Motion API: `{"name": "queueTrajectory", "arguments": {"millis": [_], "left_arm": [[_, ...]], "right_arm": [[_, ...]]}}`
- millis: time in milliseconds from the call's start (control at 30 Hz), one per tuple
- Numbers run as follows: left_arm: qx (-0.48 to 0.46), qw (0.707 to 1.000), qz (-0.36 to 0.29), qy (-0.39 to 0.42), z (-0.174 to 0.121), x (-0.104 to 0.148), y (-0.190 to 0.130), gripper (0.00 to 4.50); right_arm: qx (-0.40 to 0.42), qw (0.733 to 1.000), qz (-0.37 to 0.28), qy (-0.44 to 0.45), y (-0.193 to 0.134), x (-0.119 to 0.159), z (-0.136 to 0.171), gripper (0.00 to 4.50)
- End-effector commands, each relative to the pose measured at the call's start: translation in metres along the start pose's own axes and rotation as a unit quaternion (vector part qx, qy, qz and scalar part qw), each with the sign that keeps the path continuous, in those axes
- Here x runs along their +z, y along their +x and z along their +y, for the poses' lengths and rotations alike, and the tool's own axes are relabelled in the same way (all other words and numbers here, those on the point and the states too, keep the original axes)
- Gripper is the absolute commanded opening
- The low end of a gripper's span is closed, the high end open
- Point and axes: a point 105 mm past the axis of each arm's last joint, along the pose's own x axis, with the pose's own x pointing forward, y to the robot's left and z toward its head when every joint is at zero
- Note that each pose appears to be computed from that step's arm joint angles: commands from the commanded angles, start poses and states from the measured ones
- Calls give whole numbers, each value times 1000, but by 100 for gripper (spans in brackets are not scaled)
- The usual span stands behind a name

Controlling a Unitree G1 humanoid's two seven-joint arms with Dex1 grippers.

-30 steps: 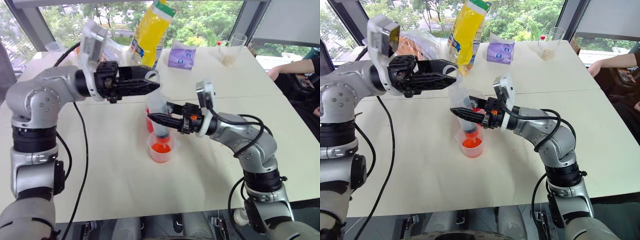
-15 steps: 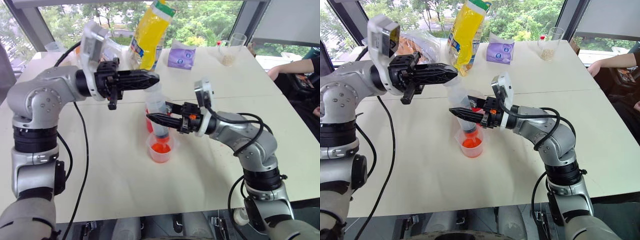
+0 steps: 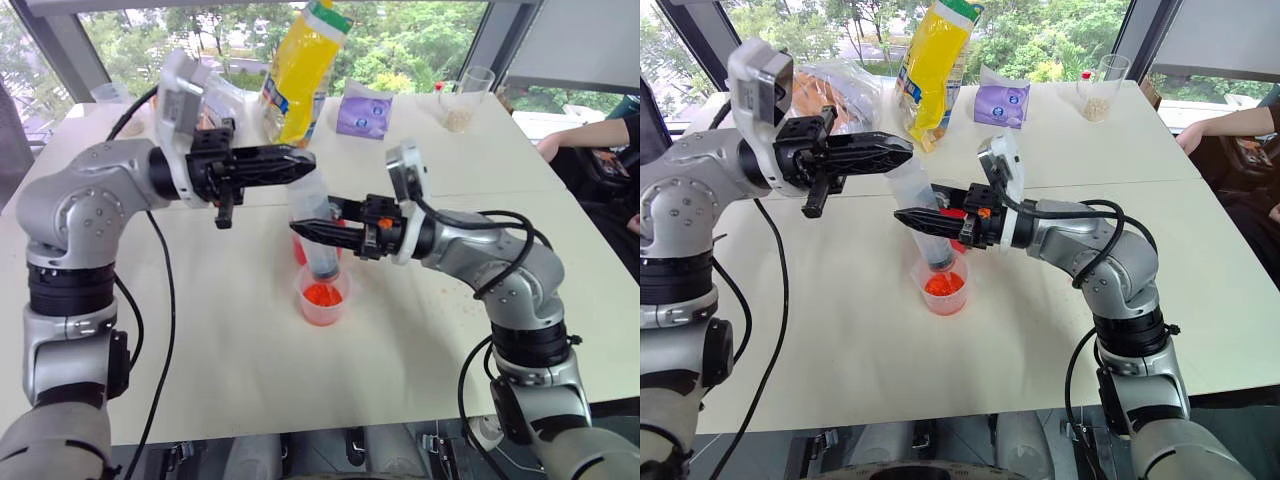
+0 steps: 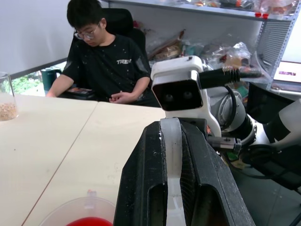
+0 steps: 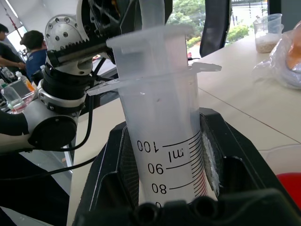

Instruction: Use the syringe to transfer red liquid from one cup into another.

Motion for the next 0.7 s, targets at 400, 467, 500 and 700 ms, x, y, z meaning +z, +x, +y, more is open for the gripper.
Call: {"name": "queueTrajectory", "arguments": {"millis": [400,467,500,700], "left_arm": [[-44,997,62,-25,-15,-31,10,2],[-31,998,51,-21,-10,-23,7,2],[-26,998,46,-22,-8,-20,6,2],[5,1000,24,-15,3,-6,0,279]], "right_arm": [[-13,994,-99,-36,-10,53,2,143],[-11,996,-89,-29,-9,46,3,143],[-10,996,-85,-26,-9,43,3,143],[-3,998,-67,-5,-7,29,8,143]]}}
